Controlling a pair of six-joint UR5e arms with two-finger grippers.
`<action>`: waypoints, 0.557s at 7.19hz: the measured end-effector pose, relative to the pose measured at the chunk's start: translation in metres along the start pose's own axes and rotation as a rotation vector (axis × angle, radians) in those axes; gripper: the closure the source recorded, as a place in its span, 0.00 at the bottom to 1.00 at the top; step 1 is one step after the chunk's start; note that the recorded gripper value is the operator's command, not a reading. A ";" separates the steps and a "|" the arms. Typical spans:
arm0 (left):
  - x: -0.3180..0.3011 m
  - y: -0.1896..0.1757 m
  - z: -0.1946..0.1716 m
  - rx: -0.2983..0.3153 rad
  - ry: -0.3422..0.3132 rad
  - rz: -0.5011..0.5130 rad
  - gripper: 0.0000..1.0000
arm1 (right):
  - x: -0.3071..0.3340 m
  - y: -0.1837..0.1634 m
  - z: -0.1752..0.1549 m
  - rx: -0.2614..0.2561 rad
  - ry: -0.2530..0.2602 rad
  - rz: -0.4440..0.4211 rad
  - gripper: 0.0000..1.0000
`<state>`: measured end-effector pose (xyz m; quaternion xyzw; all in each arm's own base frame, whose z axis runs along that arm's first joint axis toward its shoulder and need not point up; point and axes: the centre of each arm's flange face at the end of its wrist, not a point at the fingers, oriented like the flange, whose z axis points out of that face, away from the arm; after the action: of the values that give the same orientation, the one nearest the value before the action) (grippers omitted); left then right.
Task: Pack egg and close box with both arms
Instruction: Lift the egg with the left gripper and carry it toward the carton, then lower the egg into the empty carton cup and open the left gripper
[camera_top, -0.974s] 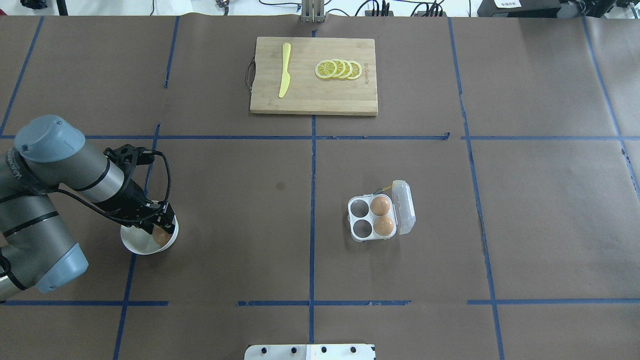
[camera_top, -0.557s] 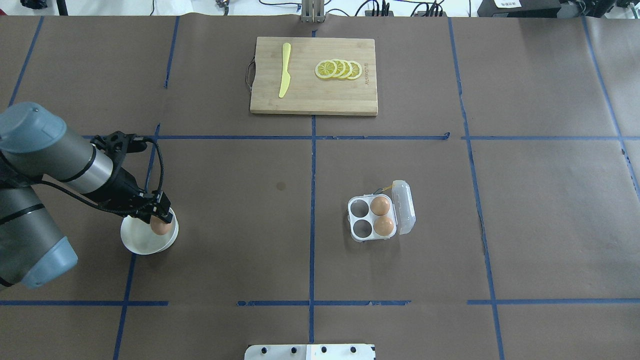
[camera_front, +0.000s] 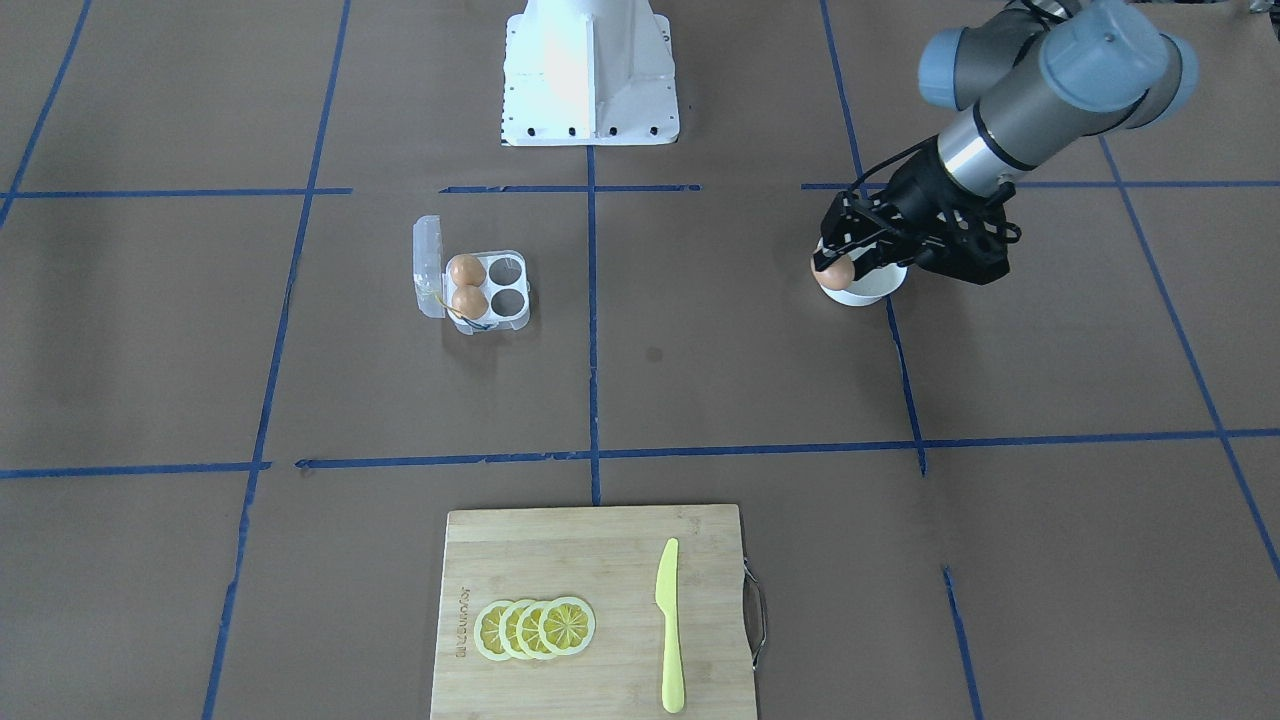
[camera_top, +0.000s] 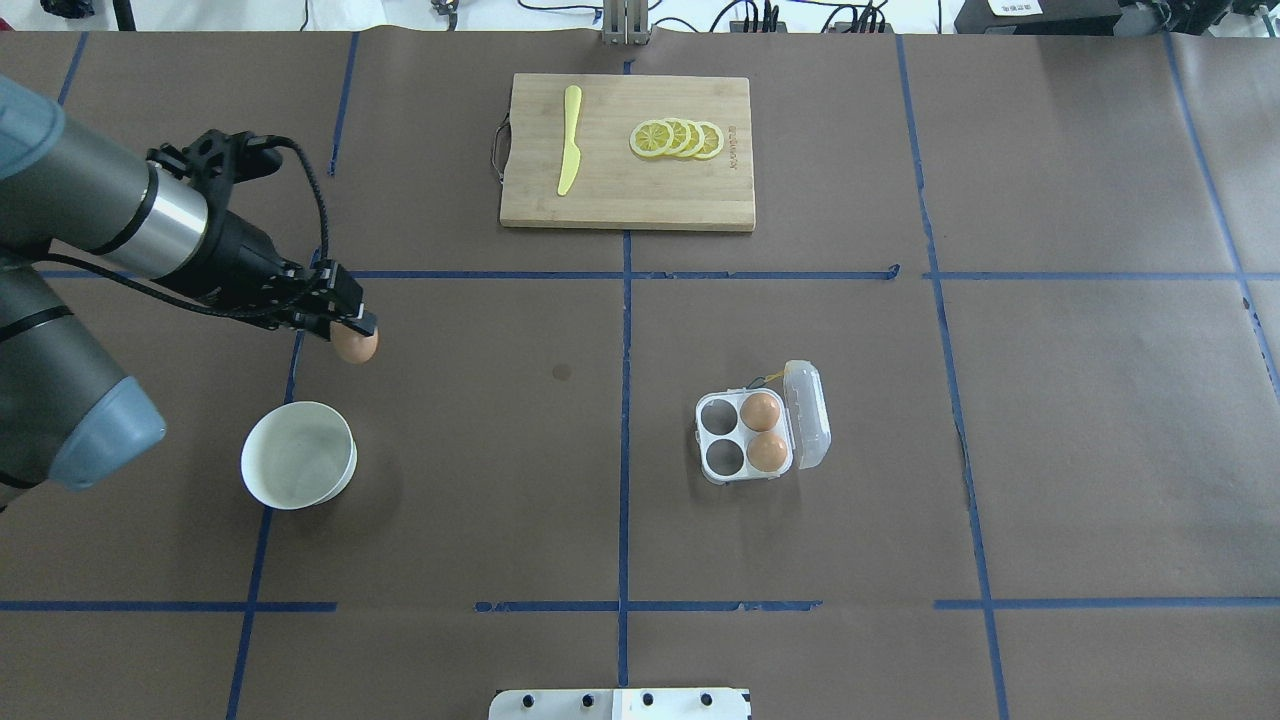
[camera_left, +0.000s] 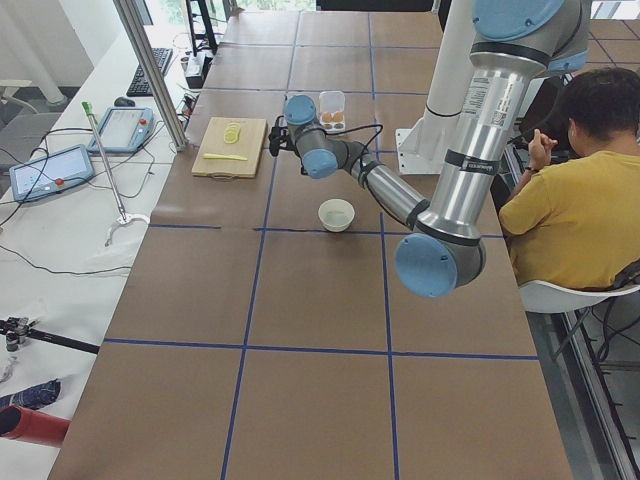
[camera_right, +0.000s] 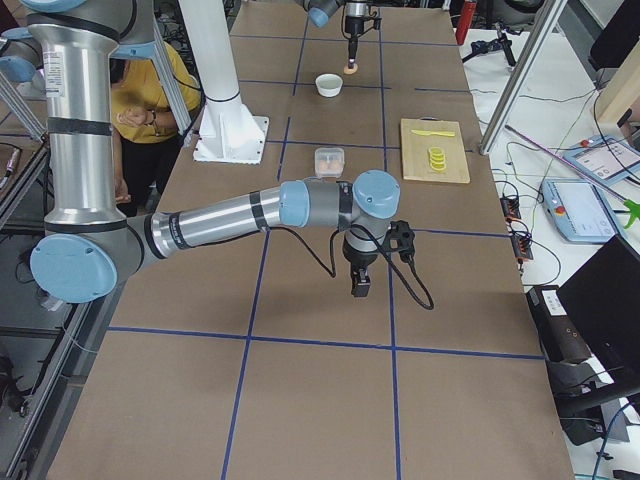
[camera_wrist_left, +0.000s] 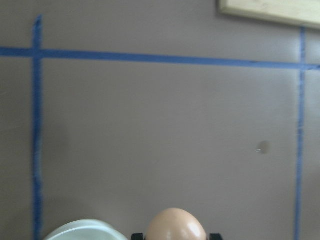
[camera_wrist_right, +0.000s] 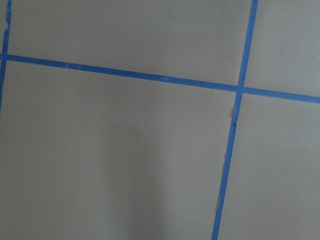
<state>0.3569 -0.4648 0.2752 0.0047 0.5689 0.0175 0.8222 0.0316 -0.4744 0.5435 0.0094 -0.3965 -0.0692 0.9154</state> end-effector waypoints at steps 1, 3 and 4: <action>0.064 0.013 0.044 -0.016 0.025 -0.003 1.00 | 0.000 0.000 0.000 0.000 0.000 -0.001 0.00; 0.172 0.058 0.124 0.010 0.053 0.042 1.00 | 0.001 -0.002 0.001 -0.001 0.001 0.000 0.00; 0.210 0.068 0.147 0.029 0.064 0.060 1.00 | 0.001 -0.003 0.001 -0.001 0.000 0.001 0.00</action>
<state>0.5668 -0.3878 0.1322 0.0332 0.5947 0.0339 0.8025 0.0315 -0.4772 0.5445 0.0086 -0.3964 -0.0691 0.9154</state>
